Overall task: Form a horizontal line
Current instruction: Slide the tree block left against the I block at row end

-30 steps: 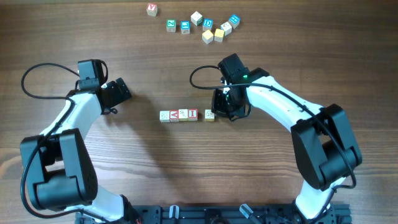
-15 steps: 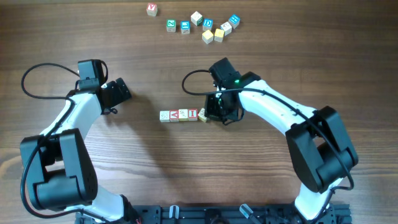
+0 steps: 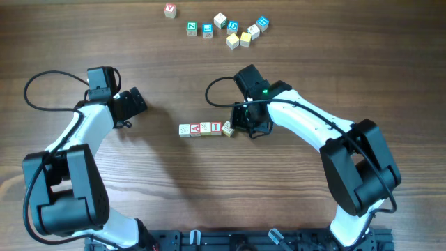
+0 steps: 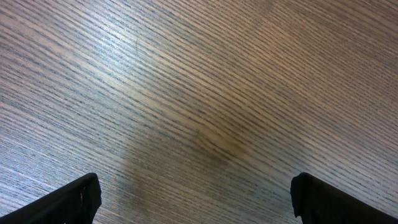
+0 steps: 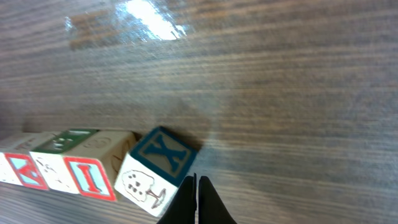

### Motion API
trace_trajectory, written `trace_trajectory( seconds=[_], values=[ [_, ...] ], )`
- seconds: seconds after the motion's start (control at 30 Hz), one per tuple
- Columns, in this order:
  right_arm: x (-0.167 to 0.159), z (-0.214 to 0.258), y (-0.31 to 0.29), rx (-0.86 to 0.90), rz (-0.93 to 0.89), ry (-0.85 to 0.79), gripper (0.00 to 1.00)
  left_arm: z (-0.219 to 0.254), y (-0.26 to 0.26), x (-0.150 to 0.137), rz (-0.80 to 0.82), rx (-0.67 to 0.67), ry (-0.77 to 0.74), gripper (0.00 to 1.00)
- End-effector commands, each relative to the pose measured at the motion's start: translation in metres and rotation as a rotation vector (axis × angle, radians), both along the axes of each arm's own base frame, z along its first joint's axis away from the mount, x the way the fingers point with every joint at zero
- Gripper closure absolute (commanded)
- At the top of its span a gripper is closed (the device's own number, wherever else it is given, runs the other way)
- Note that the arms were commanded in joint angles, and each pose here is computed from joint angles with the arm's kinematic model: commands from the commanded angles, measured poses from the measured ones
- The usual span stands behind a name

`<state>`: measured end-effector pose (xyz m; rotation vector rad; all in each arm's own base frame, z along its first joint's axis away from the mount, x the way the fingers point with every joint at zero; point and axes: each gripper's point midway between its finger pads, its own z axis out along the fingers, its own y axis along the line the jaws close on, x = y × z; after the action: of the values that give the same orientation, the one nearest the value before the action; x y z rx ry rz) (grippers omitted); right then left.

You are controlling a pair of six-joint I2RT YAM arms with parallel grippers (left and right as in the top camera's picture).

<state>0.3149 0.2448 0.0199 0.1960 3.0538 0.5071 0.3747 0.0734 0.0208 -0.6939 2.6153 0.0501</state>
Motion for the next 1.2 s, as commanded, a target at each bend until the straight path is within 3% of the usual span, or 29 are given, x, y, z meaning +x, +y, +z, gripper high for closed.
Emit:
trace_trajectory(
  seconds=[0.0, 0.23, 0.5, 0.77, 0.93, 1.17],
  values=[
    [0.005, -0.007, -0.002, -0.017, -0.002, -0.019, 0.95, 0.001, 0.001, 0.002, 0.003, -0.005, -0.006, 0.00],
    [0.021, -0.005, -0.004, -0.028, -0.019, -0.086, 0.95, 0.001, 0.001, 0.002, 0.003, -0.005, -0.006, 0.00],
    [0.010, -0.004, 0.006, 0.028, 0.057, -0.047, 0.89, 0.001, 0.001, 0.002, 0.003, -0.005, -0.006, 0.00],
    [0.019, 0.001, 0.015, 0.066, 0.090, -0.102, 0.89, 0.001, 0.001, 0.002, 0.003, -0.005, -0.006, 0.00],
    [0.028, -0.007, -0.014, -0.073, -0.038, -0.112, 0.89, 0.001, 0.001, 0.002, 0.003, -0.004, -0.006, 0.00],
    [0.007, -0.006, -0.002, -0.003, 0.070, -0.040, 0.91, 0.001, 0.001, 0.002, 0.003, -0.005, -0.006, 0.00]
  ],
)
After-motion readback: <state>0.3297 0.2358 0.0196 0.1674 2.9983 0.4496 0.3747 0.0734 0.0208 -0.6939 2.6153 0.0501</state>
